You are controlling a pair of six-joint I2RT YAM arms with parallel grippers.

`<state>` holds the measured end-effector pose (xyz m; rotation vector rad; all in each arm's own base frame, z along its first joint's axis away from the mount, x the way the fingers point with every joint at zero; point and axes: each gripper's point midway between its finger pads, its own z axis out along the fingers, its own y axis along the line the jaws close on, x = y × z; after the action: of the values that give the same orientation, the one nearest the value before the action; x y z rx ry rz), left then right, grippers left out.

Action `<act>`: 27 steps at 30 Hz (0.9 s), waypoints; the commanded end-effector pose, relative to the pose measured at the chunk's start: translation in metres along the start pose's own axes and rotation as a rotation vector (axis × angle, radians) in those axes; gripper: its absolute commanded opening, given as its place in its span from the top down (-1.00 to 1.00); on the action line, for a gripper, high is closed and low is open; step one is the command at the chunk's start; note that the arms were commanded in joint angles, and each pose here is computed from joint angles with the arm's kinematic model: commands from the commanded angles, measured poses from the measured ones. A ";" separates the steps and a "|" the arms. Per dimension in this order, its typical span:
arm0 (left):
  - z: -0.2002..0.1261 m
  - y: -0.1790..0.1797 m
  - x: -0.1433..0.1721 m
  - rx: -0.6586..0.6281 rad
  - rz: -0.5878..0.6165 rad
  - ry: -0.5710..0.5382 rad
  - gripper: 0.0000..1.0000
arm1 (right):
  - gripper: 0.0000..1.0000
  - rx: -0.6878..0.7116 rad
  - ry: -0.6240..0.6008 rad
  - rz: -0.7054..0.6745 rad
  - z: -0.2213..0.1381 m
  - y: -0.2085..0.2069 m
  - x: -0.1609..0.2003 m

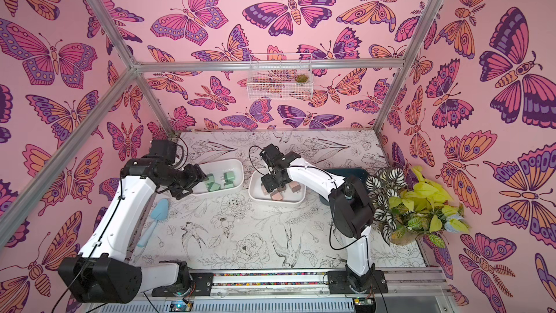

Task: Place the plugs by color into the storage box
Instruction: Reset both arms

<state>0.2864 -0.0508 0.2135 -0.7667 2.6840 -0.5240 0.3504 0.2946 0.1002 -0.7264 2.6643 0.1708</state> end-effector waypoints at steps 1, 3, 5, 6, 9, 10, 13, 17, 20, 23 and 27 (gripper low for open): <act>-0.007 0.004 0.002 -0.024 0.017 -0.012 -0.58 | -0.59 0.015 -0.044 0.007 -0.016 -0.009 -0.003; -0.007 0.003 0.003 -0.023 0.021 -0.011 -0.58 | -0.60 0.017 -0.050 0.006 -0.019 -0.010 -0.002; -0.007 0.003 0.004 -0.034 0.031 -0.015 -0.57 | -0.60 0.027 -0.049 0.002 -0.020 -0.013 0.000; -0.007 0.002 0.004 -0.037 0.035 -0.018 -0.57 | -0.61 0.031 -0.049 0.002 -0.020 -0.015 0.002; -0.008 0.001 0.005 -0.041 0.037 -0.019 -0.58 | -0.61 0.041 -0.059 0.000 -0.023 -0.017 0.006; -0.007 0.001 0.005 -0.042 0.037 -0.020 -0.58 | -0.61 0.046 -0.064 0.002 -0.023 -0.019 0.007; -0.008 0.001 0.004 -0.048 0.042 -0.026 -0.58 | -0.62 0.068 -0.079 0.007 -0.026 -0.024 0.010; -0.023 -0.005 0.005 -0.025 0.121 -0.074 -0.99 | -0.62 0.102 -0.097 0.013 -0.030 -0.032 0.014; -0.028 -0.005 0.003 -0.031 0.144 -0.100 -0.99 | -0.63 0.109 -0.096 0.018 -0.030 -0.035 0.019; -0.030 -0.005 0.003 -0.035 0.149 -0.108 -0.99 | -0.63 0.110 -0.097 0.028 -0.031 -0.038 0.025; -0.028 -0.002 0.004 -0.050 0.166 -0.109 -0.99 | -0.63 0.105 -0.115 0.042 -0.034 -0.041 0.028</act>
<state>0.2778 -0.0506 0.2385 -0.6030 2.6282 -0.4171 0.3340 0.2450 0.1089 -0.6456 2.5954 0.0790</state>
